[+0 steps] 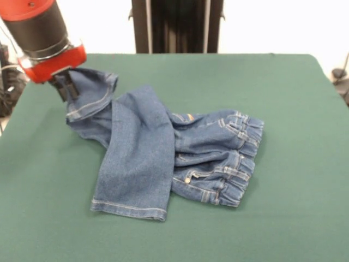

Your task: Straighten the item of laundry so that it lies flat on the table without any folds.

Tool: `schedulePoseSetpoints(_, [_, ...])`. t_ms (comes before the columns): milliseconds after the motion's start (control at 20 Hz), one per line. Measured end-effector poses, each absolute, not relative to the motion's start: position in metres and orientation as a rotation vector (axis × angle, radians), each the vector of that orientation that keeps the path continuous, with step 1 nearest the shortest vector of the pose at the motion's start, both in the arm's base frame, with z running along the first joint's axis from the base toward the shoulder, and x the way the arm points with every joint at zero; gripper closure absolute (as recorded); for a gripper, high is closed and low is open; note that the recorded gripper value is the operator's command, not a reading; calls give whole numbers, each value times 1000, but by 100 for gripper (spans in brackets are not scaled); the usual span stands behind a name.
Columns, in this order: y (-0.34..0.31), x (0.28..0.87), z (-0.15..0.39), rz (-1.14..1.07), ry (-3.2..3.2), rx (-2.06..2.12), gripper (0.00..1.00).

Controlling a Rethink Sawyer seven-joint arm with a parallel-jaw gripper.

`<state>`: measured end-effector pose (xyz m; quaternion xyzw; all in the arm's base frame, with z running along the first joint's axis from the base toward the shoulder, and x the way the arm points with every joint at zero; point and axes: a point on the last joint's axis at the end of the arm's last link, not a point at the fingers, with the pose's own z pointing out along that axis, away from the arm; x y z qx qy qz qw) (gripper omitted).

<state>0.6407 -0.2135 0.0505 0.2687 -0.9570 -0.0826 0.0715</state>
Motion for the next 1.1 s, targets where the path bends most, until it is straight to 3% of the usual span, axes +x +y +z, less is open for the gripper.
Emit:
schedulePoseSetpoints(550, [-230, 650, 56, -229, -2893, 862, 100])
schedulePoseSetpoints(1100, [-288, 658, 88, -540, -3158, 684, 100])
